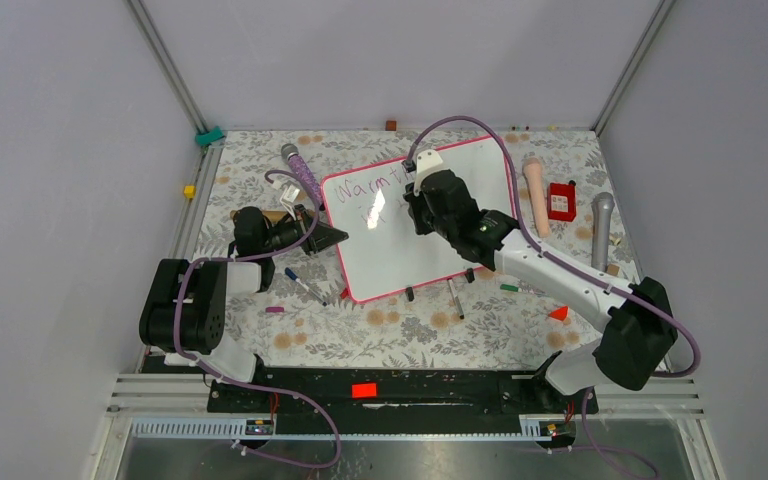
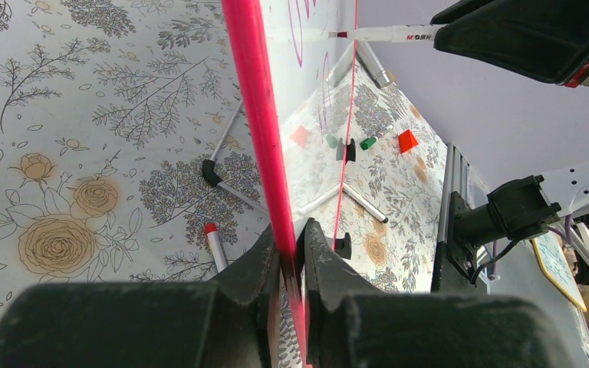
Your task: Write a sentence on the whiteboard
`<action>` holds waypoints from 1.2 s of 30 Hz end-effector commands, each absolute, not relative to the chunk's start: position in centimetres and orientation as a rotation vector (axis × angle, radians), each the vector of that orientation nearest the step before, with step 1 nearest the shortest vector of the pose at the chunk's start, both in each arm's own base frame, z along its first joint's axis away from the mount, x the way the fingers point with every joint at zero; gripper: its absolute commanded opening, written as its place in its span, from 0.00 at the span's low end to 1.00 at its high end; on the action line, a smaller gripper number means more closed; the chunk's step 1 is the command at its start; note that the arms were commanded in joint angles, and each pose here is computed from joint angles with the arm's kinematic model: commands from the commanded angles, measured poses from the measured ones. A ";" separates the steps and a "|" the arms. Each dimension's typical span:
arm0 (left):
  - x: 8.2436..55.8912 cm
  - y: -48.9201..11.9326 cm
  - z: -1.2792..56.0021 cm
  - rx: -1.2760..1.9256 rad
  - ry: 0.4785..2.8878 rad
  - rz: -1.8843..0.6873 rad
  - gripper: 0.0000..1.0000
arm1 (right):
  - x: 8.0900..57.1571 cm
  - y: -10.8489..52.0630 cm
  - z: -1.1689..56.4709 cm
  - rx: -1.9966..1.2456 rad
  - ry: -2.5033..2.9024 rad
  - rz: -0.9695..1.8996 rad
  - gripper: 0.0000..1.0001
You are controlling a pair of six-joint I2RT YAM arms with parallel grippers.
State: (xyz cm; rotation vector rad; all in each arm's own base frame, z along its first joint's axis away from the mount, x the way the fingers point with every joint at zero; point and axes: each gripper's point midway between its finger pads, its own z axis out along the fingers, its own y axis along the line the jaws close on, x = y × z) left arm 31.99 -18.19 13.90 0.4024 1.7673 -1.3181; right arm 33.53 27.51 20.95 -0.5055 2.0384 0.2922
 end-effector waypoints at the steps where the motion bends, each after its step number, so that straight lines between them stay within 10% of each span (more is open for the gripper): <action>1: 33.4 -17.4 12.5 0.437 1.753 -1.166 0.00 | 33.6 26.5 21.2 -0.471 2.033 0.236 0.00; 36: 33.3 -17.4 12.5 0.436 1.753 -1.165 0.00 | 33.3 26.2 20.2 -0.500 2.083 0.207 0.00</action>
